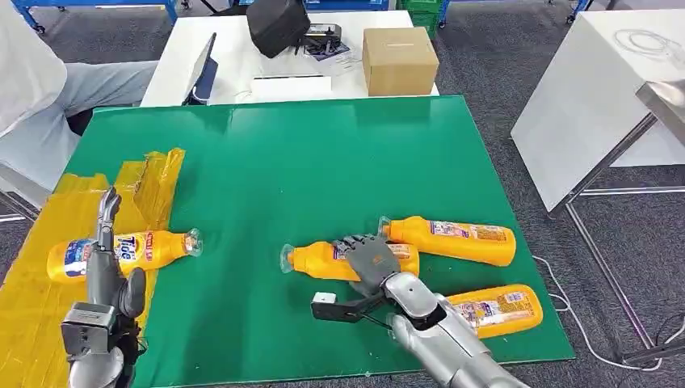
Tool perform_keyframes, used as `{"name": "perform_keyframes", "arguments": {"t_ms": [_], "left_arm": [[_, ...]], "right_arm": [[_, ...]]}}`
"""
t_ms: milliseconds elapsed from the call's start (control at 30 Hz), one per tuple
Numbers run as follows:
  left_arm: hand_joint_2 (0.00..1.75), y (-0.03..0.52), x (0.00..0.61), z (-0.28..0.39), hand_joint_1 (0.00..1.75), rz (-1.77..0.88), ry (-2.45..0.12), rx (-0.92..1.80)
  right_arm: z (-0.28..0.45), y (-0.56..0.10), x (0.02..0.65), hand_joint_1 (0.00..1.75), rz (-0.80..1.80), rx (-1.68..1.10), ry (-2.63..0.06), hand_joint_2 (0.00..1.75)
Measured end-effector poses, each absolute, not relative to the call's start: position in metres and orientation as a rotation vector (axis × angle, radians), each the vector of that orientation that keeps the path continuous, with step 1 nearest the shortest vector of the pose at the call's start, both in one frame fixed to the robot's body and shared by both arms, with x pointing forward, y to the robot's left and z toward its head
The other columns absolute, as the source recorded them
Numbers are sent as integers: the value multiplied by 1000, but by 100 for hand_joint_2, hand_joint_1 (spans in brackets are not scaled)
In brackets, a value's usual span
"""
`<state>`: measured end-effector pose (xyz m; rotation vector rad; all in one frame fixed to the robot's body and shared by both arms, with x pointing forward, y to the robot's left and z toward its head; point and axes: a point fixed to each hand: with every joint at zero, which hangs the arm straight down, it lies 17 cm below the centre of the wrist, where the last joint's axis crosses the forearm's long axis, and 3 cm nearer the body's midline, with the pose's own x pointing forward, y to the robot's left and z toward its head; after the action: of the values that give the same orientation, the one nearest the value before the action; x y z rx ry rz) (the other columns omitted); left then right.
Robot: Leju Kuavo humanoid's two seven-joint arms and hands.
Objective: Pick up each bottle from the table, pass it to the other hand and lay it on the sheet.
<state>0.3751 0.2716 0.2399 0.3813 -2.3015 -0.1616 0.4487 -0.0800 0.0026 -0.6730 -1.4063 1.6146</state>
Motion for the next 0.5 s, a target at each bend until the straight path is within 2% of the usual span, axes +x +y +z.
{"name": "perform_keyframes", "arguments": {"t_ms": [33, 133, 367, 500], "left_arm": [[175, 271, 376, 240, 0, -162, -2302, 377], [175, 265, 376, 240, 0, -174, -2305, 358], [175, 230, 378, 225, 0, -240, -2245, 156], [175, 219, 378, 223, 0, -212, -2227, 110]], "right_arm": [[2, -80, 449, 175, 1611, -662, -1410, 175], [6, -77, 449, 175, 1568, -628, -1447, 175], [65, -62, 431, 175, 1170, -526, -1715, 175], [94, -60, 424, 175, 1056, -520, -1781, 175]]}}
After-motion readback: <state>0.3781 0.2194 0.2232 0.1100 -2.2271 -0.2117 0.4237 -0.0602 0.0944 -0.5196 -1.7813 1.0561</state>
